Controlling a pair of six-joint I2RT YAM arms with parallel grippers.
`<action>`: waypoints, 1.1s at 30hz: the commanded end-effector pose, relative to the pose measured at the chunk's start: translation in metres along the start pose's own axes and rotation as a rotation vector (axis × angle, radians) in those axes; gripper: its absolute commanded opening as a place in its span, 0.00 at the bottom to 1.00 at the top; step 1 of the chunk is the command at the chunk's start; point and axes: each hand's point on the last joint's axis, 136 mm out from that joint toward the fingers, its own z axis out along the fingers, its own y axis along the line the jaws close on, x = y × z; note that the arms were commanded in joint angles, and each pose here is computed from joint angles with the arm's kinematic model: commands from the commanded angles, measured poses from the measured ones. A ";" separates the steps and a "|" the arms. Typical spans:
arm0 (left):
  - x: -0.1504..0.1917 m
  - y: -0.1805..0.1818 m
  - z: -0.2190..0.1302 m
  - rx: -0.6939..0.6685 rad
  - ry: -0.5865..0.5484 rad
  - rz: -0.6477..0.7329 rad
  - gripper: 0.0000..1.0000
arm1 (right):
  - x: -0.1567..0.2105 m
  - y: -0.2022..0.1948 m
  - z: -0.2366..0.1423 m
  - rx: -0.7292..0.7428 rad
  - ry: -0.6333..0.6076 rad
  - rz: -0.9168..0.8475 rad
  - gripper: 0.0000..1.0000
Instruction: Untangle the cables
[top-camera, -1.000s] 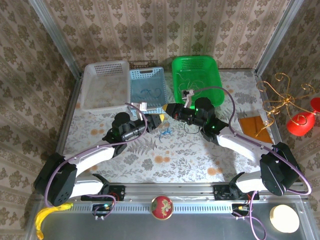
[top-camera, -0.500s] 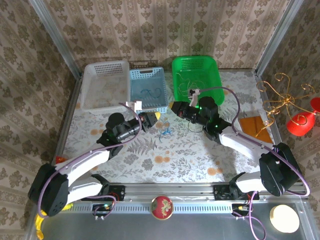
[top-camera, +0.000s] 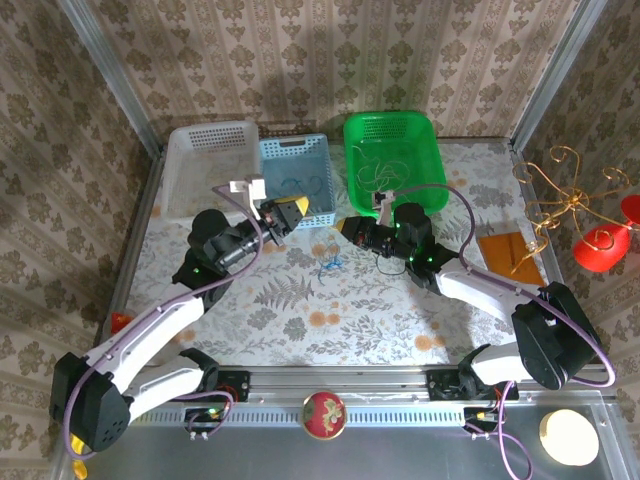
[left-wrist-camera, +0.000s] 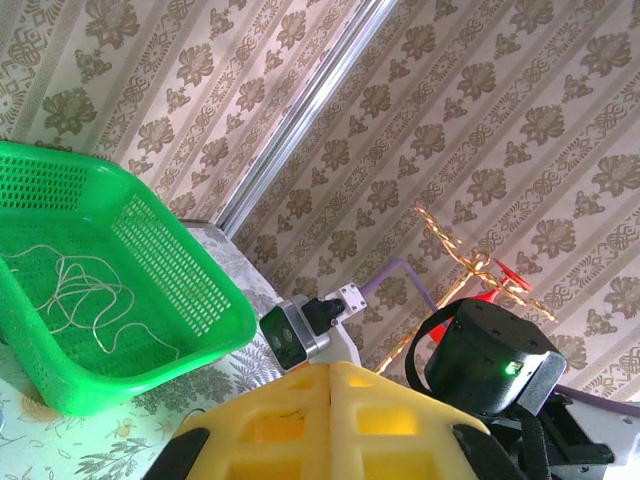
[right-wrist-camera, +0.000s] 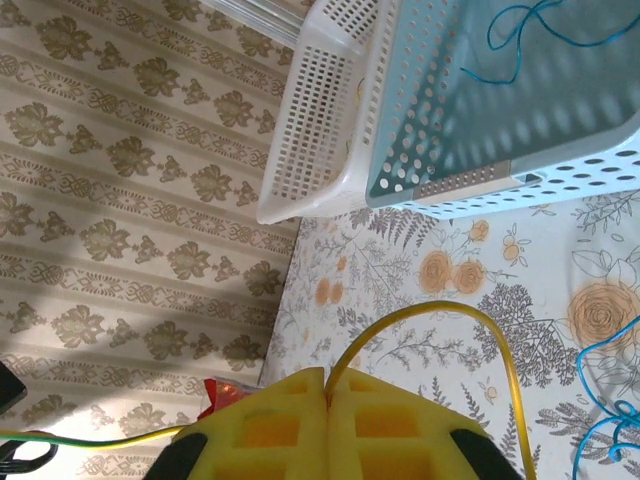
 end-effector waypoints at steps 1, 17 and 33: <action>-0.018 -0.012 0.001 0.024 -0.022 0.050 0.00 | 0.008 0.004 0.003 -0.021 0.042 -0.010 0.19; -0.045 -0.001 -0.006 -0.036 -0.010 0.084 0.00 | 0.016 0.012 -0.009 -0.019 0.095 -0.128 0.52; -0.094 0.078 -0.046 -0.312 -0.049 0.116 0.00 | 0.027 -0.009 -0.014 0.079 0.117 -0.177 0.58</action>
